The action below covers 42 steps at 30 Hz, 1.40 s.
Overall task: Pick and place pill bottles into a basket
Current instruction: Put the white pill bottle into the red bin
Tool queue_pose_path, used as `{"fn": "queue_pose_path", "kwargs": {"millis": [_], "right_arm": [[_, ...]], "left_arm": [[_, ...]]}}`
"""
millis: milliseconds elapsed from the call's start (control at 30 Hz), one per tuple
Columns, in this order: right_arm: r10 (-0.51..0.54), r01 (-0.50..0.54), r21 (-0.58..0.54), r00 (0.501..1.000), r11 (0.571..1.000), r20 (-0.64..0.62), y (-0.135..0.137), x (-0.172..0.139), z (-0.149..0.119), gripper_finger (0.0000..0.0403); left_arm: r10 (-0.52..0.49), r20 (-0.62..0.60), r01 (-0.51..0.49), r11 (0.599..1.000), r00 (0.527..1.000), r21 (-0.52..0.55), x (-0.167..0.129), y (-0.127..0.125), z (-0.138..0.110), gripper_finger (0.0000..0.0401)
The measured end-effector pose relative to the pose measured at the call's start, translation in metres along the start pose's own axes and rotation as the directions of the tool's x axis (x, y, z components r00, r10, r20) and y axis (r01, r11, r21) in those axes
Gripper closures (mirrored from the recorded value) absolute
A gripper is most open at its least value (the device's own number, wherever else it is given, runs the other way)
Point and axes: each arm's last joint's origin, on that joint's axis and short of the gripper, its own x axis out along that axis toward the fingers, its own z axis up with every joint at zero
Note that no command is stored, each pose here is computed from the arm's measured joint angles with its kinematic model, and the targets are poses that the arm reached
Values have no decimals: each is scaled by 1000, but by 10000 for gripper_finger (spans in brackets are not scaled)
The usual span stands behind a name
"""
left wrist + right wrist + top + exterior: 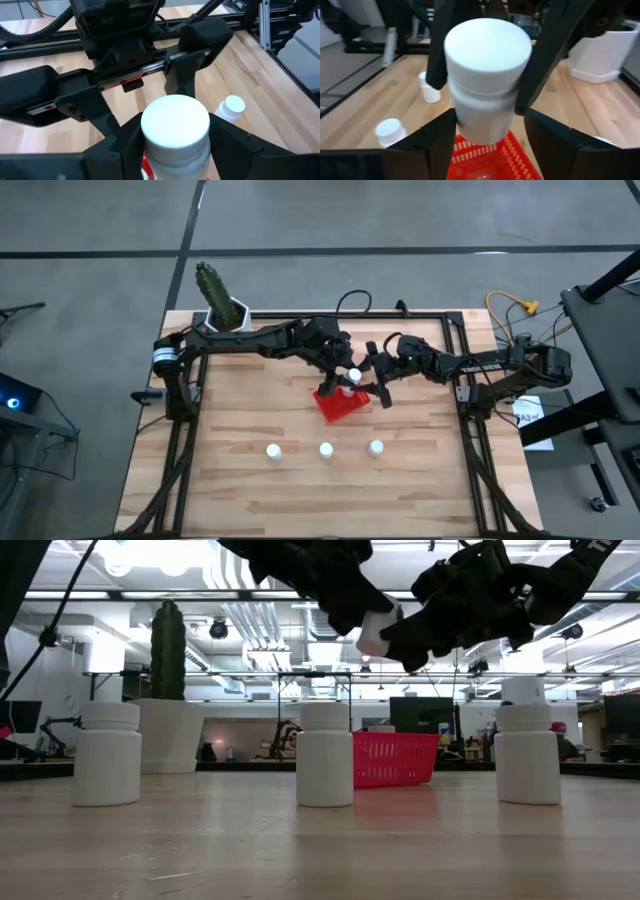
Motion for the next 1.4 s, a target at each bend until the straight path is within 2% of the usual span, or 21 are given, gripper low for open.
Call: {"fn": "queue_pose_path", "kwargs": {"millis": [233, 433, 667, 1167, 1267, 1400], "right_arm": [[-126, 126, -18, 992, 992, -8, -4, 0, 0, 130], [-149, 149, -16, 989, 989, -7, -6, -1, 0, 113], [-158, 158, -1, 987, 987, -15, -6, -2, -1, 120], [-174, 177, 34, 983, 984, -62, -10, -4, -6, 132], [-230, 233, 38, 970, 972, -78, -15, -6, -7, 140], [-365, 368, 9, 925, 930, -102, -23, -10, -9, 154]], "left_arm": [[17, -18, -16, 1000, 1000, 9, 0, 1, -2, 226], [39, -27, -38, 999, 999, 25, -2, 2, -2, 226], [50, -18, -49, 998, 999, 30, -8, 9, 1, 226], [115, 19, -116, 992, 993, 39, -47, 18, 9, 226], [137, -20, -136, 990, 990, 27, -46, 18, 2, 226], [149, -36, -149, 989, 988, 22, -44, 19, -3, 226]]}}
